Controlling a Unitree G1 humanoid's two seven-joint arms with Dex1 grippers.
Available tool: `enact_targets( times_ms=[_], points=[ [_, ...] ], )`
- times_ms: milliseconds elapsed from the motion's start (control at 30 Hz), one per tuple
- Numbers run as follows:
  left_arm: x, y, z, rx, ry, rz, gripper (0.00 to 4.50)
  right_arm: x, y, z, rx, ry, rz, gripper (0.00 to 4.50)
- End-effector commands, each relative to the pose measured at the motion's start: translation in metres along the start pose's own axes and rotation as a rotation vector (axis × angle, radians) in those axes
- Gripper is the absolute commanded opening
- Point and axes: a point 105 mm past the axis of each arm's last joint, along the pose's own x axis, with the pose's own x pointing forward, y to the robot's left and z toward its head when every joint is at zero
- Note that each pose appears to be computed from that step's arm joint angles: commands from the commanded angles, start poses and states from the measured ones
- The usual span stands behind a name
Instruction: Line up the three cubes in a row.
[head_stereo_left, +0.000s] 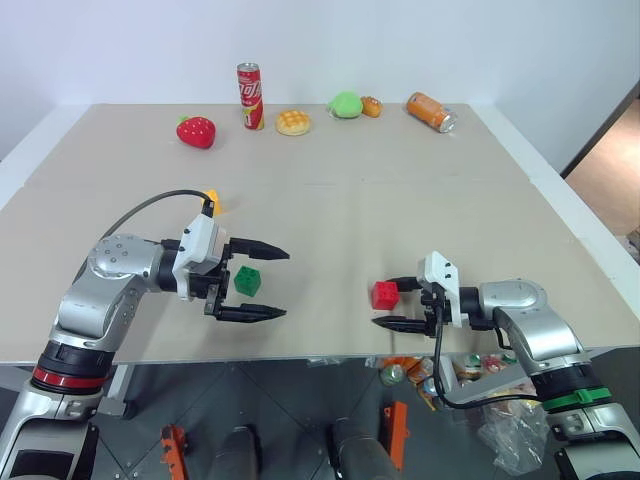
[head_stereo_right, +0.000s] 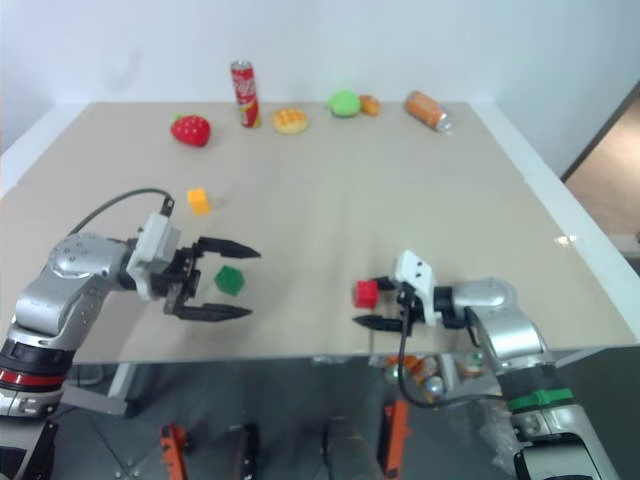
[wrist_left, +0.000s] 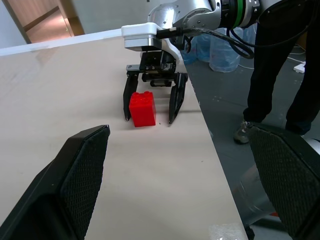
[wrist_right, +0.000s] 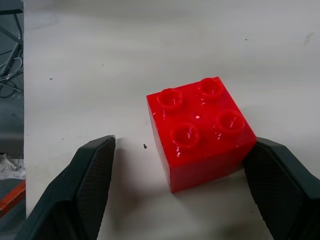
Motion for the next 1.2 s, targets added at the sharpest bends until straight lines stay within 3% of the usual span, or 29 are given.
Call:
enact_targets(
  times_ms=[33,200,233,467,667,900,1200],
  points=[
    [-0.002,0.002,0.008,0.026,-0.017,0.027,4.5,0.001,0.001,0.005,-0.021,-0.018,0.015,3.12],
    [-0.006,0.005,0.006,0.009,-0.029,0.104,4.5,0.004,-0.006,0.009,-0.021,-0.044,-0.009,1.45],
    [-0.008,0.005,0.005,0.007,-0.027,0.114,4.5,0.005,-0.007,0.009,-0.023,-0.046,-0.01,1.29],
    [-0.029,0.002,-0.005,-0.048,0.024,0.202,4.5,0.014,-0.014,0.019,-0.081,-0.046,0.007,1.28],
    [-0.056,-0.004,-0.011,-0.079,0.078,0.274,4.5,0.036,-0.023,0.044,-0.203,-0.03,0.15,1.28],
    [-0.06,-0.021,-0.003,-0.082,0.082,0.346,4.5,0.048,-0.029,0.056,-0.296,0.018,0.288,1.28],
    [-0.066,-0.035,0.006,-0.11,0.075,0.449,4.5,0.057,-0.05,0.045,-0.275,0.056,0.189,1.28]
  ],
)
